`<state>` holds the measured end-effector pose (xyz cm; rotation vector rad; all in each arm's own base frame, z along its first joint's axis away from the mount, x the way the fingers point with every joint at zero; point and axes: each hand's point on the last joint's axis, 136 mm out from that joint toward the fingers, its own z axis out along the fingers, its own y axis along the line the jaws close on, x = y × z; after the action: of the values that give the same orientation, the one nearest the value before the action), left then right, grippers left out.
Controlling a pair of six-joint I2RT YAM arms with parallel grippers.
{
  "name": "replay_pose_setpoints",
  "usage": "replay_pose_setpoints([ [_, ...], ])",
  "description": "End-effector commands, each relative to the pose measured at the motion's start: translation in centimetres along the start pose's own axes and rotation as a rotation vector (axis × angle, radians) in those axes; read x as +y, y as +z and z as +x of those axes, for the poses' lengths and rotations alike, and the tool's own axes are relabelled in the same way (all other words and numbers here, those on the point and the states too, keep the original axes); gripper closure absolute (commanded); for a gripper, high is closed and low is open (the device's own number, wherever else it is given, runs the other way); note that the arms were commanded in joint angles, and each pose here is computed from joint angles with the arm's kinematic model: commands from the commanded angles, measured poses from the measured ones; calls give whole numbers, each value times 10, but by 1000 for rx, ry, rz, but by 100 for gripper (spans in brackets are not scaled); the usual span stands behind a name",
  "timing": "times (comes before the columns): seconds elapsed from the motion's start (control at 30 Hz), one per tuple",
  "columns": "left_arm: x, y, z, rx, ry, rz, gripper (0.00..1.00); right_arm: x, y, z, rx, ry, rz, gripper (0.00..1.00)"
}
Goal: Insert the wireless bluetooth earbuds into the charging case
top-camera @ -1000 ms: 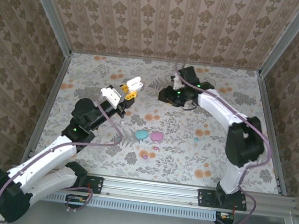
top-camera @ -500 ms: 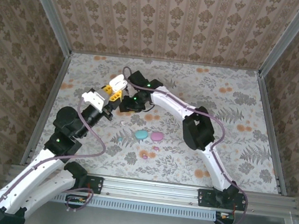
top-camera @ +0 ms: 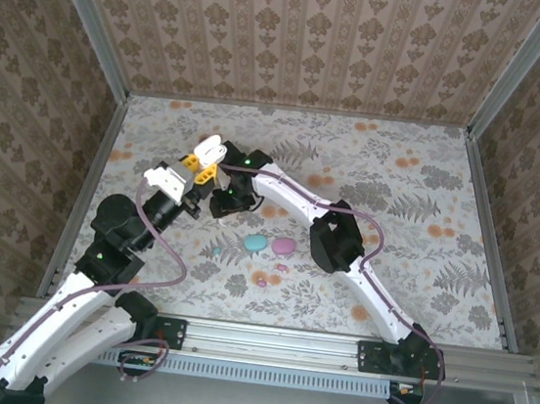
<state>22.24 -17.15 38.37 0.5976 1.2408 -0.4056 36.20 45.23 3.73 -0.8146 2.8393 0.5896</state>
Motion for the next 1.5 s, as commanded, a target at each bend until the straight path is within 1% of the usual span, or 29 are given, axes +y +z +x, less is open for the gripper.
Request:
replay_pose_setpoints([
  [0.0,3,-3,-24,-64,20,-4,76,-5,5,8,24,-64,79,58],
  [0.1,3,-2,-24,-65,20,2,76,-9,11,13,40,-75,114,60],
  [0.33,2,0,-23,-61,12,5,75,-2,19,24,74,-123,121,62],
  [0.6,0,3,-21,-57,-3,16,75,-16,26,24,74,-124,201,63],
  [0.73,-1,6,-18,-48,-8,24,75,-15,33,25,80,-141,214,63],
  [0.9,-1,8,-17,-47,-12,27,75,-21,39,31,100,-140,265,67],
  [1.07,-2,10,-16,-43,-21,33,75,-27,21,26,81,-104,286,69],
  [1.2,-4,14,-14,-36,-27,45,75,-39,-8,12,24,-54,300,70],
  [1.33,-7,19,-13,-29,-42,61,74,-63,-30,10,-9,16,311,70],
  [1.47,-9,24,-9,-23,-57,75,74,-93,-48,23,-16,88,333,70],
])
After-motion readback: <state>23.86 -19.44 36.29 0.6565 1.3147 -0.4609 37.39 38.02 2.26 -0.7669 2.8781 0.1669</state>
